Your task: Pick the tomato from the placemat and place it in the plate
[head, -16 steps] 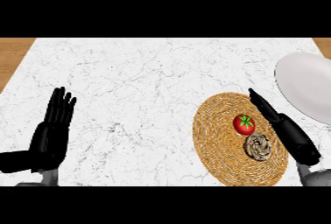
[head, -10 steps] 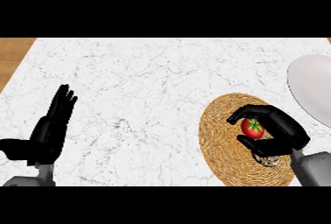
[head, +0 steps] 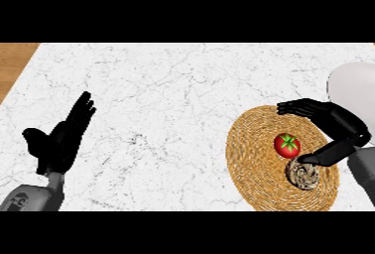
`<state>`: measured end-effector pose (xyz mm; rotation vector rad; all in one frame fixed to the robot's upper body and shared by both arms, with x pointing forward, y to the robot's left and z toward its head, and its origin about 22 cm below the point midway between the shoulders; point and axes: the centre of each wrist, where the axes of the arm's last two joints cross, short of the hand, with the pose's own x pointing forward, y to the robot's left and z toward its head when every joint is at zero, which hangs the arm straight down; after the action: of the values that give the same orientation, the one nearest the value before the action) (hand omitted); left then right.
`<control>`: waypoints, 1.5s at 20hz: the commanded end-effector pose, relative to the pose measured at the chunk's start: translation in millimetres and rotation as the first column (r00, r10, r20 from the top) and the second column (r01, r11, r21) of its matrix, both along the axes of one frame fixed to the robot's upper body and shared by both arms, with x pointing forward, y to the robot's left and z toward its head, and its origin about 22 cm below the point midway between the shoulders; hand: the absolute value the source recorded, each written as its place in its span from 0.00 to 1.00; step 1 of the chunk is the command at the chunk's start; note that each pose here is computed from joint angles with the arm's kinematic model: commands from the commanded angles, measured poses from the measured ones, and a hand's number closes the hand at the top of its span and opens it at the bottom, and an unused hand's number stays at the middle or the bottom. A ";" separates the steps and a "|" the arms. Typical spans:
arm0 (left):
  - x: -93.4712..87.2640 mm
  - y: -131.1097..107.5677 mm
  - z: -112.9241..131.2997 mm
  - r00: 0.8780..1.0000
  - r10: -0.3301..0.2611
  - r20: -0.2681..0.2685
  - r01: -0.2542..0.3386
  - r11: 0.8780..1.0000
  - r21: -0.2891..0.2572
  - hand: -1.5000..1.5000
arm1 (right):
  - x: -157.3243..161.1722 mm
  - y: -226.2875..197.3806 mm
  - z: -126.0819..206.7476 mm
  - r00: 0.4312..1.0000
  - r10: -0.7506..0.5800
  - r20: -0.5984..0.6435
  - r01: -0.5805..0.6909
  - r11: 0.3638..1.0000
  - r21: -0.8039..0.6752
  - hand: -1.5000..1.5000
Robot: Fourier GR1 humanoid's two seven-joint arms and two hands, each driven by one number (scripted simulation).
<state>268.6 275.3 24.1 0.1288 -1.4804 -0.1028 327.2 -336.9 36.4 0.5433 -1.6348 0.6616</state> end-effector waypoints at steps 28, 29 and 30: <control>29.5 -10.7 -2.9 0.998 0.011 -0.061 -0.010 1.000 0.018 0.50 | 62.2 17.6 24.1 0.868 0.497 0.010 -0.368 0.655 -0.659 0.00; 16.6 -1.0 -4.9 0.998 0.009 -0.066 -0.008 1.000 0.006 0.50 | 63.7 20.1 24.2 0.866 0.500 -0.015 -0.376 0.633 -0.677 0.00; 11.7 3.7 -14.8 0.997 0.016 -0.077 -0.015 1.000 0.008 0.50 | 58.5 17.5 14.0 0.858 0.514 0.006 -0.373 0.630 -0.681 0.00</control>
<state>288.4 274.3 19.3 0.1440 -1.4147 -0.1079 382.5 -321.7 60.8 0.1685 -1.3545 1.5913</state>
